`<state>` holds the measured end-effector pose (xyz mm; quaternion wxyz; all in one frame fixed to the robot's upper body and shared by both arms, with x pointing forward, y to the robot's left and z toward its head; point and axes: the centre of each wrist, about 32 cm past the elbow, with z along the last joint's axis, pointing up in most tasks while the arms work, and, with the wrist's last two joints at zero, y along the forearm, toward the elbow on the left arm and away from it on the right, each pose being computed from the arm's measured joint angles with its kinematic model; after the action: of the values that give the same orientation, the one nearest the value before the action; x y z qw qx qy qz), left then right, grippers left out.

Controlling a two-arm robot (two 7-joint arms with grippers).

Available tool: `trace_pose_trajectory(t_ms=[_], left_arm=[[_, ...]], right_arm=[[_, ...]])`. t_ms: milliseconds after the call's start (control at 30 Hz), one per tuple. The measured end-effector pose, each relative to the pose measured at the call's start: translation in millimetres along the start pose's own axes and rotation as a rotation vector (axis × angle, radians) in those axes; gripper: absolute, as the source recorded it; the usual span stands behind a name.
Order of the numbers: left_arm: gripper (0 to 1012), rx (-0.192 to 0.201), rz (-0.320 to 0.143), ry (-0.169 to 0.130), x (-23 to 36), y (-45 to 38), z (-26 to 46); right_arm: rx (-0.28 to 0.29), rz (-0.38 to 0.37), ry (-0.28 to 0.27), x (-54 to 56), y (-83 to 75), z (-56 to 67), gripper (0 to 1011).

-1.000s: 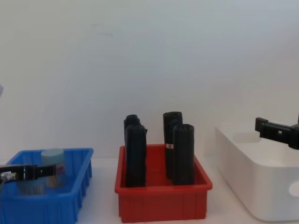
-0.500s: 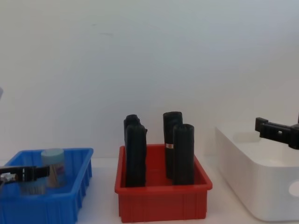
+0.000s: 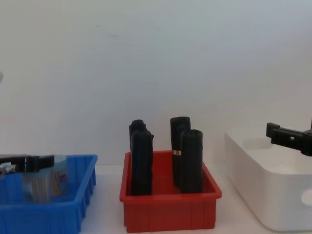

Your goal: Pick the cotton swabs from the blue box and place them into the white box.

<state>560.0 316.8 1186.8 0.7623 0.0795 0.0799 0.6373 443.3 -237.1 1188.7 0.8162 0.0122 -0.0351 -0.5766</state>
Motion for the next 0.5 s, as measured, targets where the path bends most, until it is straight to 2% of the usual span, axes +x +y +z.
trace_pose_trajectory(t_ms=[33,167,233,300,400,433,500], left_arm=[[669,-0.009,-0.011,-0.009,-0.9,1.6,3.8],[669,-0.023,-0.038,-0.027,-2.8,4.3,11.0],[669,-0.038,-0.071,-0.045,-5.4,7.2,19.3],[669,-0.044,-0.087,-0.054,-6.5,8.6,23.3],[669,-0.06,-0.134,-0.076,-10.6,12.1,34.4],[669,-0.06,-0.134,-0.076,-10.6,12.1,34.4],[669,-0.066,-0.161,-0.086,-12.7,13.9,40.0]], right_arm=[[0.0,0.0,0.0,0.0,0.0,0.0,1002],[0.0,0.0,0.0,0.0,0.0,0.0,1001],[0.0,0.0,0.0,0.0,0.0,0.0,1002],[0.0,0.0,0.0,0.0,0.0,0.0,1002],[0.0,0.0,0.0,0.0,0.0,0.0,1002],[0.0,0.0,0.0,0.0,0.0,0.0,1002],[0.0,0.0,0.0,0.0,0.0,0.0,1002]])
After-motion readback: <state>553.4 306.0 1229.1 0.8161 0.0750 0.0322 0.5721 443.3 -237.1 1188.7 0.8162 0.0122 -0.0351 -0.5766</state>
